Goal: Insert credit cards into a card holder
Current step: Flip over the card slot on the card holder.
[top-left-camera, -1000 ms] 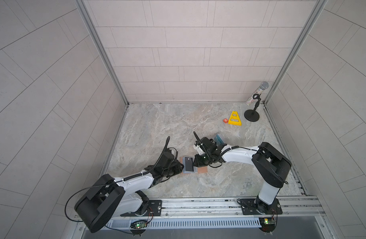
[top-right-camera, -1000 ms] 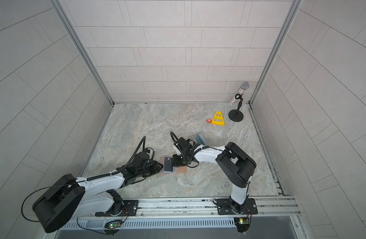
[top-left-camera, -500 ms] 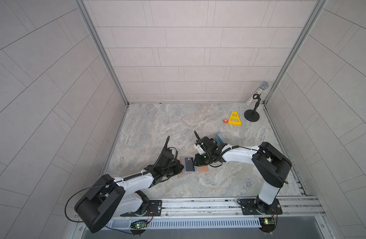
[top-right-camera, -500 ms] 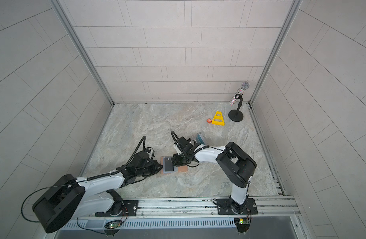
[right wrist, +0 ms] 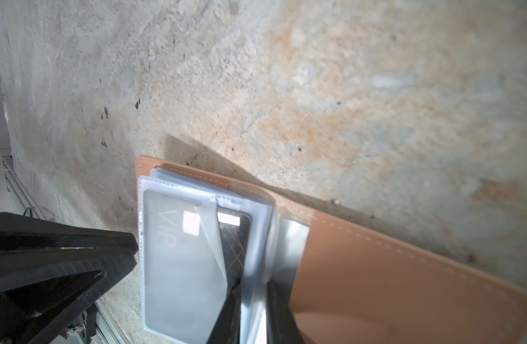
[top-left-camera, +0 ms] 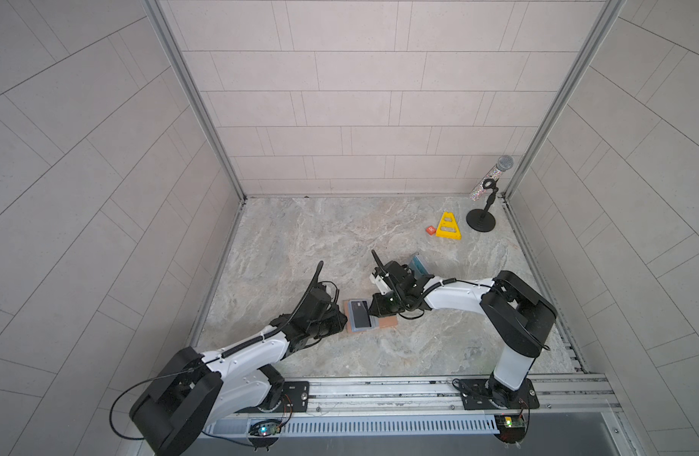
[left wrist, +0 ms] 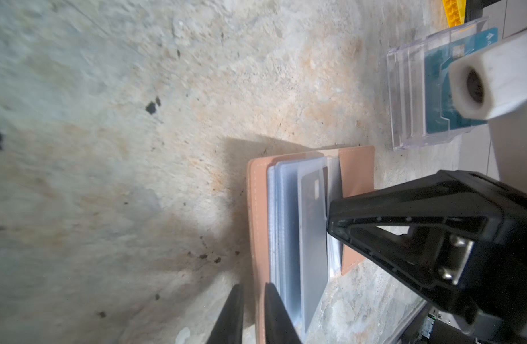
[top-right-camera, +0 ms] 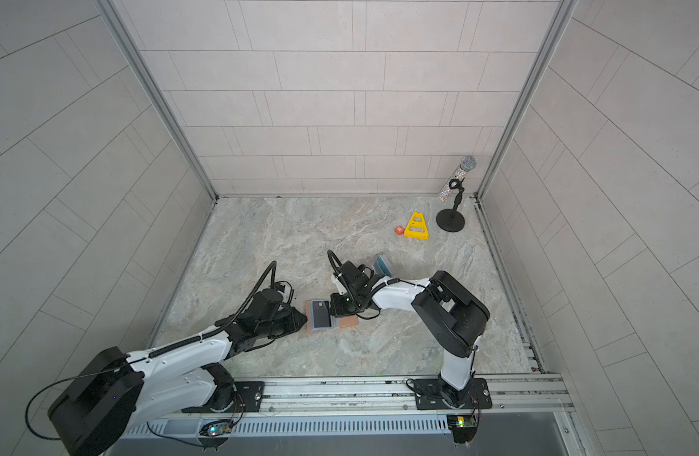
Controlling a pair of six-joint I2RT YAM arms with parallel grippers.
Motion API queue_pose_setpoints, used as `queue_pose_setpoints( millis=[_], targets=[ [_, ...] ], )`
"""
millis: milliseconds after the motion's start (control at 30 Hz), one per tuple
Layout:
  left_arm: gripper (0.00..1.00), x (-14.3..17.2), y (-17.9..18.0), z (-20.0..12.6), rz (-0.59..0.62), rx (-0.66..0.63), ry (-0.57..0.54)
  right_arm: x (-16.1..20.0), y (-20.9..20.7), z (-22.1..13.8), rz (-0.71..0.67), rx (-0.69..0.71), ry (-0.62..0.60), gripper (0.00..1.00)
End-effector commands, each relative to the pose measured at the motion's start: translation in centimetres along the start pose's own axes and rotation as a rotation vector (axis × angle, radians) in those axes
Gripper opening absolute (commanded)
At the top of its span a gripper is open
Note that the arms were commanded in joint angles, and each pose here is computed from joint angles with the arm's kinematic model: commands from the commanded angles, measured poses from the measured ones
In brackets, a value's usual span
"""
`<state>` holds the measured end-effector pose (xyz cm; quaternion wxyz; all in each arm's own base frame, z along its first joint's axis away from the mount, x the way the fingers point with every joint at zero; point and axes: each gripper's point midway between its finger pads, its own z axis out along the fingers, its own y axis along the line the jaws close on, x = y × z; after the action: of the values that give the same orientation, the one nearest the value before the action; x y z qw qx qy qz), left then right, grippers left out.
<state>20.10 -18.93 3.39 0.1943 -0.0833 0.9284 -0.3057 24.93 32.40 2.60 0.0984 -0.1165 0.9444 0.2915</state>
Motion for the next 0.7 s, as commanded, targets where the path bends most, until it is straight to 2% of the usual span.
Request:
queue_pose_setpoints(
  millis=[0,333,667],
  targets=[
    [0.23,-0.4,-0.3,-0.5,0.043,-0.018,-0.007,2.2,-3.0,1.5,0.043,0.090,0.059,0.18],
    [0.14,-0.4,-2.0,0.1,0.039,0.064,0.018,2.3,-3.2,1.5,0.045,0.100,0.060,0.16],
    [0.13,-0.3,-2.8,0.9,0.033,0.104,0.043,2.2,-3.2,1.4,0.043,0.101,0.059,0.16]
  ],
)
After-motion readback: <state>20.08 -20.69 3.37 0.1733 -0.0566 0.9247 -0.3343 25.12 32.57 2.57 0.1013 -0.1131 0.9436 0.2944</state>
